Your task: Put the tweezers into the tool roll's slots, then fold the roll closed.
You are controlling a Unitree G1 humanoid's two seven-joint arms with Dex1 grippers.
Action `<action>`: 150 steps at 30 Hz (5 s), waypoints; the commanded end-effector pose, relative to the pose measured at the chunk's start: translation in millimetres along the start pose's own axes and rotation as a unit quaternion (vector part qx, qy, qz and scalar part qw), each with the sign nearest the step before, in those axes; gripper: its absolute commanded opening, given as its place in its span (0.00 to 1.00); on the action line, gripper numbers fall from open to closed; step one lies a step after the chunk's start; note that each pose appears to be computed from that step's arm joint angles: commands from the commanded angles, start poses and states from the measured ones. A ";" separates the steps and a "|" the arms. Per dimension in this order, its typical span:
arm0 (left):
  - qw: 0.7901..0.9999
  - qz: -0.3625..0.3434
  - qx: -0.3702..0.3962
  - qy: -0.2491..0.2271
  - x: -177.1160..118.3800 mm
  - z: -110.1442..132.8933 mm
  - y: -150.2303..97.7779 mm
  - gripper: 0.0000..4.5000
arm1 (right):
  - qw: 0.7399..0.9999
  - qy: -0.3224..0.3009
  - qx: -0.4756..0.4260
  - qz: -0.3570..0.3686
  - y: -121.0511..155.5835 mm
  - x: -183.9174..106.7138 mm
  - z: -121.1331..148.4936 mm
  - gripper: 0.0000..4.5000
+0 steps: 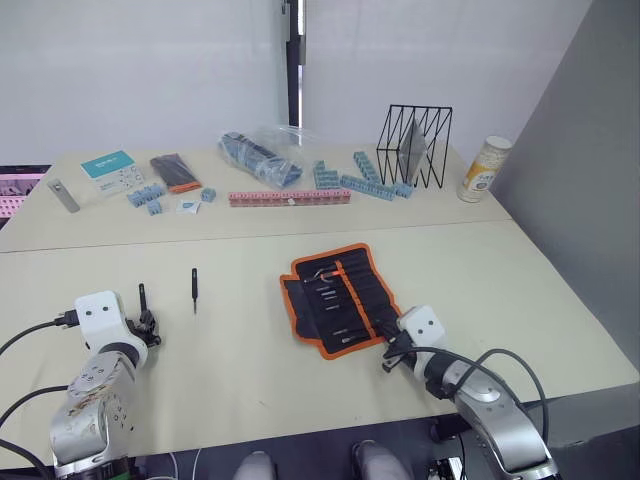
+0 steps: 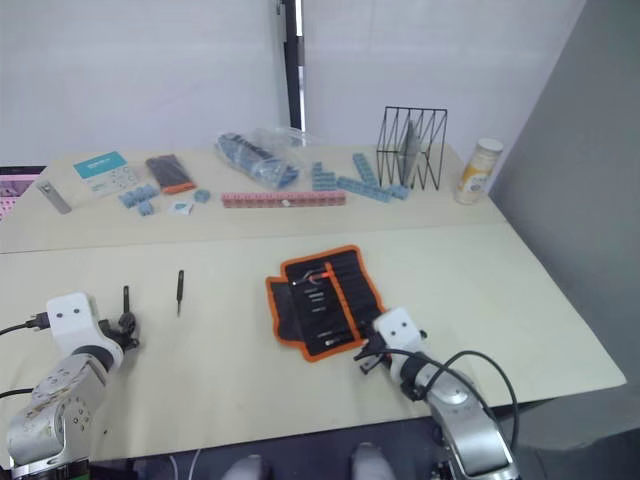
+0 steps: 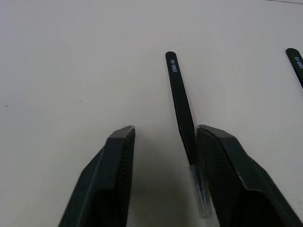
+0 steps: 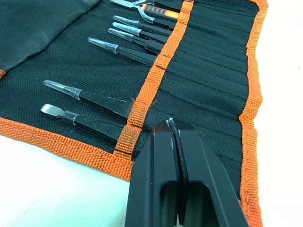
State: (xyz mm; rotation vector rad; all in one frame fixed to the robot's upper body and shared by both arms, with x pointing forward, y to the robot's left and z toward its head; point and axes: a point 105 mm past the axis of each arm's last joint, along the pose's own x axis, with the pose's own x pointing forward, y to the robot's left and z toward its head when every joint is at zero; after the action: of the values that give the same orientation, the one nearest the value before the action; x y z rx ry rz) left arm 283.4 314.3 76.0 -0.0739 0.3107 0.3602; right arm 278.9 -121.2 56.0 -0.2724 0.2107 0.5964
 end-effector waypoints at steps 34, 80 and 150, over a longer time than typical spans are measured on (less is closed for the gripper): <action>0.935 -0.310 0.116 -0.126 -12.4 83.4 -87.5 0.01 | 0.997 0.067 -0.006 0.044 19.8 1.5 -28.1 0.00; 0.606 -0.630 0.481 0.065 -86.2 32.9 -266.8 0.01 | 0.995 0.103 0.010 -0.014 20.7 -22.7 -40.3 0.00; 0.552 -0.641 0.529 0.075 -99.8 5.1 -315.1 0.01 | 0.994 0.111 0.006 -0.007 34.4 -17.6 -40.3 0.00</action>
State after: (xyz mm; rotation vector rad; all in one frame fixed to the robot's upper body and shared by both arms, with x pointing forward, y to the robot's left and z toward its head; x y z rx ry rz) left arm 320.4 10.1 111.5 0.8576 0.5805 -1.2767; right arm 257.7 -114.7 60.8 -0.3505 0.2236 0.5162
